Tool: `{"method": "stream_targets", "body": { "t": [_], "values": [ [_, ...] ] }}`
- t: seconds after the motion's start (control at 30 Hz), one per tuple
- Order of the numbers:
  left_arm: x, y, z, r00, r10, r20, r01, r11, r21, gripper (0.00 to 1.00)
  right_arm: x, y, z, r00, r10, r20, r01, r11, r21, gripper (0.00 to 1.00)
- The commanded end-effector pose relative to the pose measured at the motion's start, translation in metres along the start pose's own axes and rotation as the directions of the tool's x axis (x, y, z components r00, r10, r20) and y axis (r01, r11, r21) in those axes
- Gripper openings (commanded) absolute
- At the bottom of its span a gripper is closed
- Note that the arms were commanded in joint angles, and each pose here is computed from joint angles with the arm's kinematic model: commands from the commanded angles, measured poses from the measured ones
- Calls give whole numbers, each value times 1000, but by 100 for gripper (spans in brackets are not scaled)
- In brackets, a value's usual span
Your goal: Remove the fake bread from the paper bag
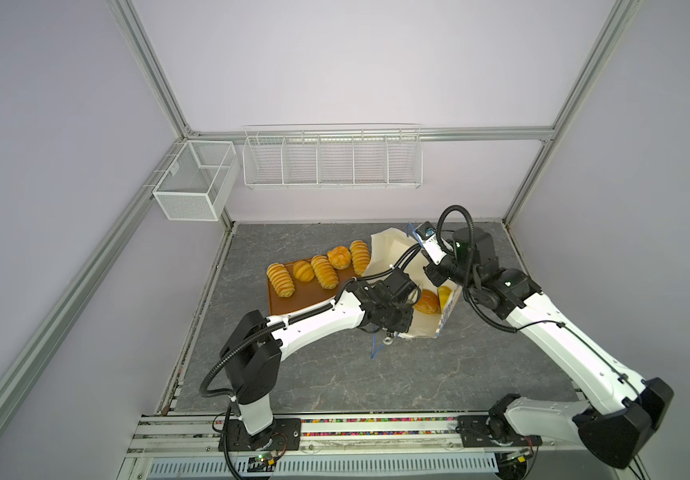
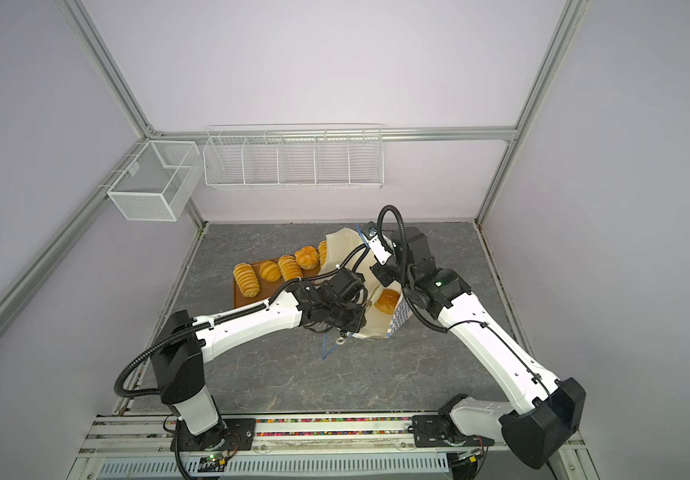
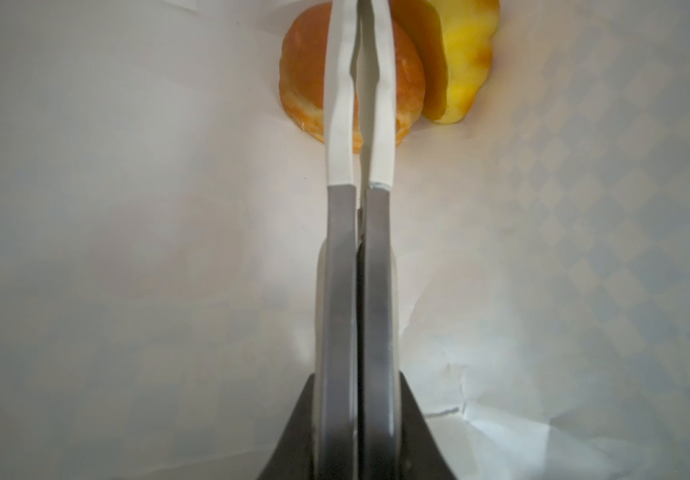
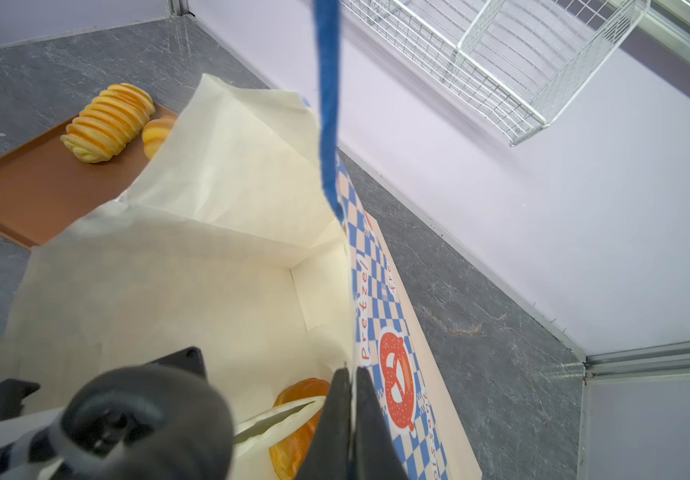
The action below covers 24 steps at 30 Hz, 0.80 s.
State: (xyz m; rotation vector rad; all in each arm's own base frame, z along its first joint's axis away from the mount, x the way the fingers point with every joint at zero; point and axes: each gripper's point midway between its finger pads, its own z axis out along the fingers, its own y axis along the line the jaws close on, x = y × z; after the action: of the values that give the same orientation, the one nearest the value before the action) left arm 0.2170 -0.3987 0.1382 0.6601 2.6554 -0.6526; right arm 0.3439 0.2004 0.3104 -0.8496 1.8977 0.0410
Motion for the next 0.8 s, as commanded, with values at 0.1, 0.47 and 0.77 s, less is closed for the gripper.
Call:
{"method": "stream_targets", "body": {
  "t": [0.1, 0.47, 0.77],
  "values": [
    [-17, -17, 7, 994, -48, 98, 42, 997, 67, 0, -23, 4, 2, 997, -40, 72, 42, 998, -36, 7],
    [-1, -22, 40, 999, -14, 52, 8, 994, 109, 0, -11, 10, 5, 997, -24, 69, 27, 999, -43, 7],
    [0, -11, 36, 997, 64, 33, -65, 998, 27, 2, 15, 18, -7, 998, -5, 57, 8, 999, -51, 7]
  ]
}}
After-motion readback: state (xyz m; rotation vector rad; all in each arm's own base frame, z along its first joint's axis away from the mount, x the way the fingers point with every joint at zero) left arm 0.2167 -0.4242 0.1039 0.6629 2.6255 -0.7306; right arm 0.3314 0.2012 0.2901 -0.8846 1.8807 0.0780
